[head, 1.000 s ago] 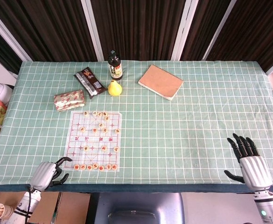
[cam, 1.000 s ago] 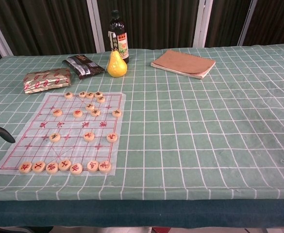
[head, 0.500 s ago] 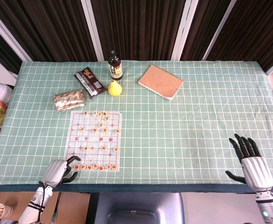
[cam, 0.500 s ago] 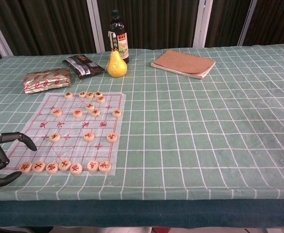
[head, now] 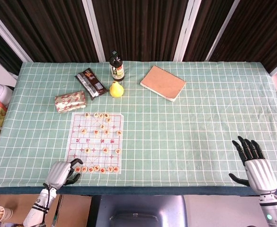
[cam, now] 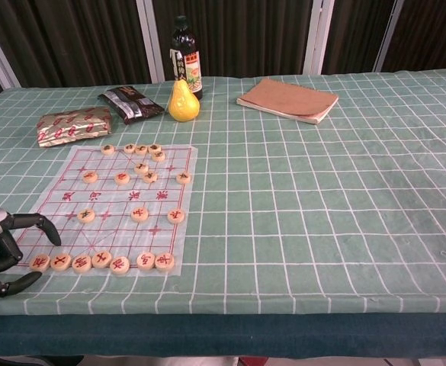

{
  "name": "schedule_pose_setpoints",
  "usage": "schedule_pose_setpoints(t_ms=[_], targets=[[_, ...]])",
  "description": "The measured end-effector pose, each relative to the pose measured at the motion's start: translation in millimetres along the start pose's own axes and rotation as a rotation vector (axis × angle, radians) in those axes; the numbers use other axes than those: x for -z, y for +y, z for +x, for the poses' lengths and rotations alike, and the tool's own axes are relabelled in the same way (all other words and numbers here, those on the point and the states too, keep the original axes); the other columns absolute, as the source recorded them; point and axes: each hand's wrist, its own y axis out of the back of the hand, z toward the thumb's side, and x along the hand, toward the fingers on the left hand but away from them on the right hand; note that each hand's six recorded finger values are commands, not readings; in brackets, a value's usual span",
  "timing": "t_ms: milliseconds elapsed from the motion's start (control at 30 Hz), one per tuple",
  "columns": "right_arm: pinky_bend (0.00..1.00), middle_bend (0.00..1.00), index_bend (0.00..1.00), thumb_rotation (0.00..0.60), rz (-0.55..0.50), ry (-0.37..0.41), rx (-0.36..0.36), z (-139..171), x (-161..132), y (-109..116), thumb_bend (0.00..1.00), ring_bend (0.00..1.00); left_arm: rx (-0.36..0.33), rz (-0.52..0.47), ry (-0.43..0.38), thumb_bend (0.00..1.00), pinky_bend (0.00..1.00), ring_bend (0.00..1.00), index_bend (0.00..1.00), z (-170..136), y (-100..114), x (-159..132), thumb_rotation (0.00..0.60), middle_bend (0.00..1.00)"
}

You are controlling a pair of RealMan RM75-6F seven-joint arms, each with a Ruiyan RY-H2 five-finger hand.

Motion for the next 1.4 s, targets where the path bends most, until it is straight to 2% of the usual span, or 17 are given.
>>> schedule_pose_setpoints(t_ms=[433, 800, 967, 1200, 1400], targets=[[0.00, 0.00, 0.00, 0.600, -0.003, 0.022, -0.027, 0, -4, -4, 0.17, 0.00, -0.005, 0.041, 0.014, 0.33, 1.00, 1.00, 0.41, 2, -3, 5, 0.600, 1.00], [0.00, 0.00, 0.00, 0.600, 0.002, 0.034, -0.042, 0, -5, -6, 0.17, 0.00, -0.002, 0.036, 0.020, 0.31, 1.00, 1.00, 0.47, 4, -5, 9, 0.600, 1.00], [0.00, 0.00, 0.00, 0.600, 0.003, 0.044, -0.051, 1, -7, -7, 0.17, 0.00, -0.014, 0.040, 0.021, 0.33, 1.00, 1.00, 0.55, 4, -3, 10, 0.600, 1.00], [0.00, 0.00, 0.00, 0.600, 0.003, 0.042, -0.051, 1, -7, -7, 0.17, 0.00, -0.044, 0.038, 0.022, 0.34, 1.00, 1.00, 0.56, 5, 7, 11, 0.600, 1.00], [0.00, 0.00, 0.00, 0.600, 0.003, 0.046, -0.054, 1, -8, -8, 0.17, 0.00, -0.082, 0.027, 0.017, 0.34, 1.00, 1.00, 0.56, 9, 23, 7, 0.600, 1.00]])
